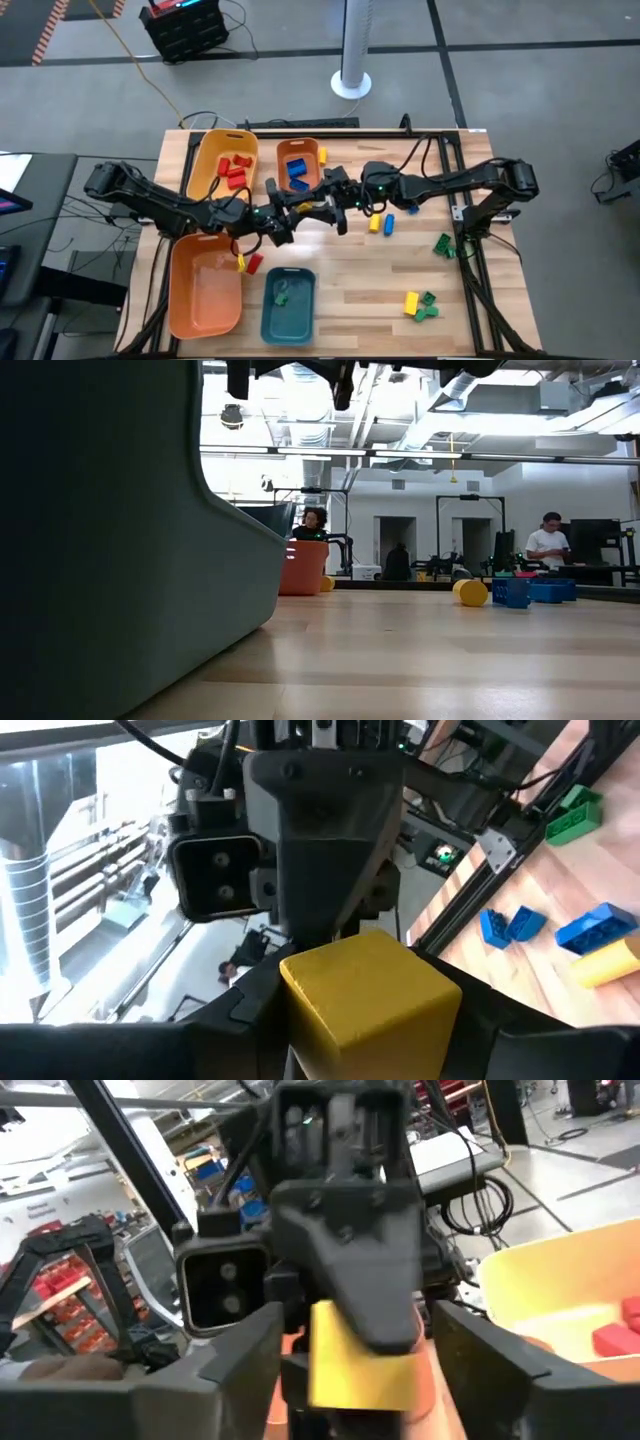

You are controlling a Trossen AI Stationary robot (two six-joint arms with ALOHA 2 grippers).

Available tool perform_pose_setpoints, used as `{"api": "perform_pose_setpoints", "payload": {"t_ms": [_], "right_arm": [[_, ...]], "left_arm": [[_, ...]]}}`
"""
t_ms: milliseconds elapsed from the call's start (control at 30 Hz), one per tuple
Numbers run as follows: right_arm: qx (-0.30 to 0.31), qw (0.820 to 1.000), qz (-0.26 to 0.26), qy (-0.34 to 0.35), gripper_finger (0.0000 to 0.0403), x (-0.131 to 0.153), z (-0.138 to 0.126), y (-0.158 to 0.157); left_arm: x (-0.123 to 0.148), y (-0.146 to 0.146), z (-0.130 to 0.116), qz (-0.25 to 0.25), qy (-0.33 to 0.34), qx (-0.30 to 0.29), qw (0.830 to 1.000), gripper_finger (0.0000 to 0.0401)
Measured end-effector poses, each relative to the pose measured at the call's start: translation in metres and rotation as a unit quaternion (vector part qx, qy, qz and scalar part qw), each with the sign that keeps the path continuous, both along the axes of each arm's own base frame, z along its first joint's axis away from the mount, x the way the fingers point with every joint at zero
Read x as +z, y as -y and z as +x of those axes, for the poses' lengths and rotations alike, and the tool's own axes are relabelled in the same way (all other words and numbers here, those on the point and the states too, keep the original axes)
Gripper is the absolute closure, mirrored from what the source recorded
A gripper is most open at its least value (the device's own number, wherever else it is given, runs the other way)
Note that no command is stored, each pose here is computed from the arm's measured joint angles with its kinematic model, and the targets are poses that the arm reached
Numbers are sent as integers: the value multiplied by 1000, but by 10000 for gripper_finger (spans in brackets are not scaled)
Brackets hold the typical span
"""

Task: Sort blocks
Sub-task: Put the yellow wooden block into the bottom orange bin

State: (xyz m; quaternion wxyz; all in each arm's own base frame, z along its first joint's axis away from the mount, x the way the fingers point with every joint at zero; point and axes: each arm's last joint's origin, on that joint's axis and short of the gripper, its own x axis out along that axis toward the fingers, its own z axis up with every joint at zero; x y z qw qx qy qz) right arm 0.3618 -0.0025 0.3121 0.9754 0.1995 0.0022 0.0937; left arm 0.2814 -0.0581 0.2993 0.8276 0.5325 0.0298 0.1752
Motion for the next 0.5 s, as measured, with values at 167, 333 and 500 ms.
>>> {"api": "perform_pose_setpoints", "payload": {"t_ms": [167, 333, 500], "right_arm": [[6, 1000, -17, -24, 113, 10, -14, -5], [-27, 994, -32, -103, 112, 5, -29, -19], [-107, 974, -50, -195, 112, -32, -43, -47]], "left_arm": [[7, 12, -19, -20, -6, 4, 1000, 238], [-1, 32, -59, -72, -79, 2, 994, 238], [-8, 51, -115, -234, -185, -12, 954, 238]]}}
